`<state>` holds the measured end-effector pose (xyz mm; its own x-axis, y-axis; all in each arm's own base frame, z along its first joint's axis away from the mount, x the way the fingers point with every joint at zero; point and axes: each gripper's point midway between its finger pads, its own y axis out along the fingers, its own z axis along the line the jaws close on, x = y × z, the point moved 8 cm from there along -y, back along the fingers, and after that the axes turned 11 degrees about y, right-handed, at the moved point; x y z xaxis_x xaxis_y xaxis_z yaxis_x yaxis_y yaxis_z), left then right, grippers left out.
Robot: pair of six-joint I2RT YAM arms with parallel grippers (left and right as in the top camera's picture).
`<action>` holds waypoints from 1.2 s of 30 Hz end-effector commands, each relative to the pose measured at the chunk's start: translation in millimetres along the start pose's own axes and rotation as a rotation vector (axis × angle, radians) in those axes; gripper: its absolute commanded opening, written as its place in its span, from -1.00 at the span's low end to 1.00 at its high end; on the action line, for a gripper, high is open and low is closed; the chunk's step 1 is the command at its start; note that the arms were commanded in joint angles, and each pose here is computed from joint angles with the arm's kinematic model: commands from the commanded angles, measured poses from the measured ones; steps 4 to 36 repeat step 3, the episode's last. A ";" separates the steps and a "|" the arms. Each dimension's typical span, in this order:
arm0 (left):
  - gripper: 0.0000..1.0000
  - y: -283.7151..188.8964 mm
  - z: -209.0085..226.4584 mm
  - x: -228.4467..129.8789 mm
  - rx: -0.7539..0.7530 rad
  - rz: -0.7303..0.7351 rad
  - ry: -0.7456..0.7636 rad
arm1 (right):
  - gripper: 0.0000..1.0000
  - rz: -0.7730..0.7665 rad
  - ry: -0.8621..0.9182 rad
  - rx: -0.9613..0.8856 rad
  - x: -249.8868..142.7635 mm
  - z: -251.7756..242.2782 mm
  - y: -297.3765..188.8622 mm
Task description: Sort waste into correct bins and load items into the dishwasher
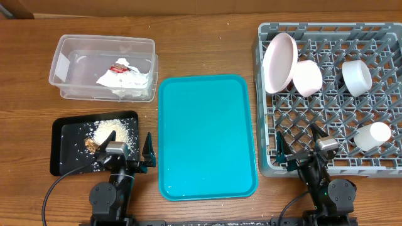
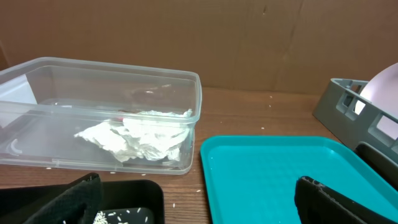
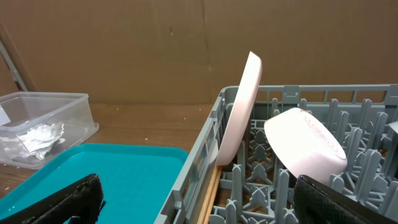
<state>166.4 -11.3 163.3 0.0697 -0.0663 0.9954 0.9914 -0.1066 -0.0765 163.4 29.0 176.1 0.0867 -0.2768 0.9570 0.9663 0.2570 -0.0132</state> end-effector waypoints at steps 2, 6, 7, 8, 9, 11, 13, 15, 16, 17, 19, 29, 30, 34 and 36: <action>0.99 0.0 -1.6 -1.0 -0.012 0.000 0.016 | 1.00 -0.007 -0.001 -0.003 -1.7 -0.6 0.0; 1.00 0.0 -1.6 -1.0 -0.012 0.000 0.016 | 1.00 -0.007 -0.001 -0.003 -1.7 -0.6 0.0; 1.00 0.0 -1.6 -1.0 -0.012 0.000 0.016 | 1.00 -0.007 -0.001 -0.003 -1.7 -0.6 0.0; 1.00 0.0 -1.6 -1.0 -0.012 0.000 0.016 | 1.00 -0.007 -0.001 -0.003 -1.7 -0.6 0.0; 1.00 0.0 -1.6 -1.0 -0.012 0.000 0.016 | 1.00 -0.007 -0.001 -0.003 -1.7 -0.6 0.0; 1.00 0.0 -1.6 -1.0 -0.012 0.000 0.016 | 1.00 -0.007 -0.001 -0.003 -1.7 -0.6 0.0; 1.00 0.0 -1.6 -1.0 -0.012 0.000 0.016 | 1.00 -0.007 -0.001 -0.003 -1.7 -0.6 0.0; 1.00 0.0 -1.6 -1.0 -0.012 0.000 0.016 | 1.00 -0.007 -0.001 -0.003 -1.7 -0.6 0.0; 1.00 0.0 -1.6 -1.0 -0.012 0.000 0.016 | 1.00 -0.007 -0.001 -0.003 -1.7 -0.6 0.0; 1.00 0.0 -1.6 -1.0 -0.012 0.000 0.016 | 1.00 -0.007 -0.001 -0.003 -1.7 -0.6 0.0; 1.00 0.0 -1.6 -1.0 -0.012 0.000 0.016 | 1.00 -0.007 -0.001 -0.003 -1.7 -0.6 0.0; 1.00 0.0 -1.6 -1.0 -0.012 0.000 0.016 | 1.00 -0.007 -0.001 -0.003 -1.7 -0.6 0.0; 1.00 0.0 -1.6 -1.0 -0.012 0.000 0.016 | 1.00 -0.007 -0.001 -0.003 -1.7 -0.6 0.0; 1.00 0.0 -1.6 -1.0 -0.012 0.000 0.016 | 1.00 -0.007 -0.001 -0.003 -1.7 -0.6 0.0; 1.00 0.0 -1.6 -1.0 -0.012 0.000 0.016 | 1.00 -0.007 -0.001 -0.003 -1.7 -0.6 0.0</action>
